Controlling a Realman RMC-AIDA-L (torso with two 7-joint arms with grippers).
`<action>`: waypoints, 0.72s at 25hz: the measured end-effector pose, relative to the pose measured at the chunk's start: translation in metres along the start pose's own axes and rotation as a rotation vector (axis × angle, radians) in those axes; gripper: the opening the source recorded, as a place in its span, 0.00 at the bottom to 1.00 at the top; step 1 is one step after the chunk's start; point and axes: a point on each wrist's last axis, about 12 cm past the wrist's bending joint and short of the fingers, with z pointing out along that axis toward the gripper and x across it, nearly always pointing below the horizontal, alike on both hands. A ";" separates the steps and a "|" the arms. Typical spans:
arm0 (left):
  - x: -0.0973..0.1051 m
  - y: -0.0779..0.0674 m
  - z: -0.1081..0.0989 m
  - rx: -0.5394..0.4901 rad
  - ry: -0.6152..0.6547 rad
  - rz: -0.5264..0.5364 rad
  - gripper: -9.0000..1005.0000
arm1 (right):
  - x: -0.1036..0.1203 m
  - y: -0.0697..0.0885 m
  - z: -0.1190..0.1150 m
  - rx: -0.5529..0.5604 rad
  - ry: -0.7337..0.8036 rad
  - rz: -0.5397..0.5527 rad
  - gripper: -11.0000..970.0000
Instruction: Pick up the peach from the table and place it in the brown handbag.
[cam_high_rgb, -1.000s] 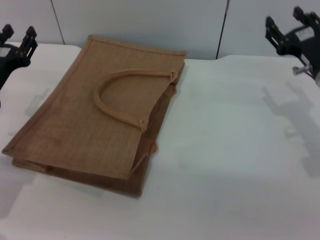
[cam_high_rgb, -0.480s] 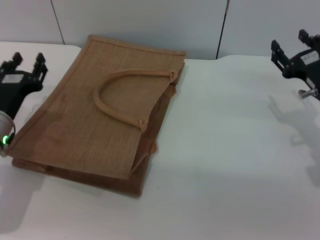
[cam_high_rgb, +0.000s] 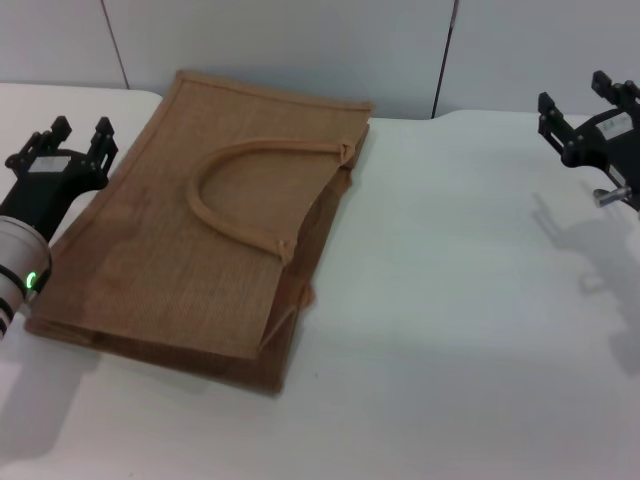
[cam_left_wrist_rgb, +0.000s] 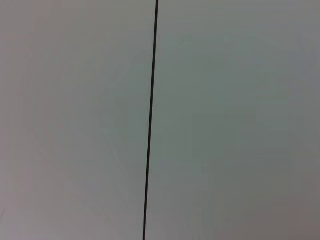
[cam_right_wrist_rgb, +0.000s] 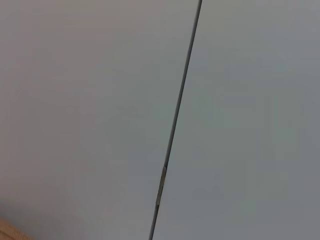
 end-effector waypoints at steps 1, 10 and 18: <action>0.001 0.000 0.000 -0.002 0.008 -0.004 0.55 | 0.000 0.001 0.000 -0.004 0.000 -0.002 0.71; 0.008 0.000 0.006 -0.031 0.086 -0.045 0.55 | 0.001 0.003 0.001 -0.015 0.012 -0.004 0.71; 0.012 -0.001 0.008 -0.042 0.128 -0.064 0.54 | 0.003 0.005 0.000 -0.025 0.019 -0.004 0.71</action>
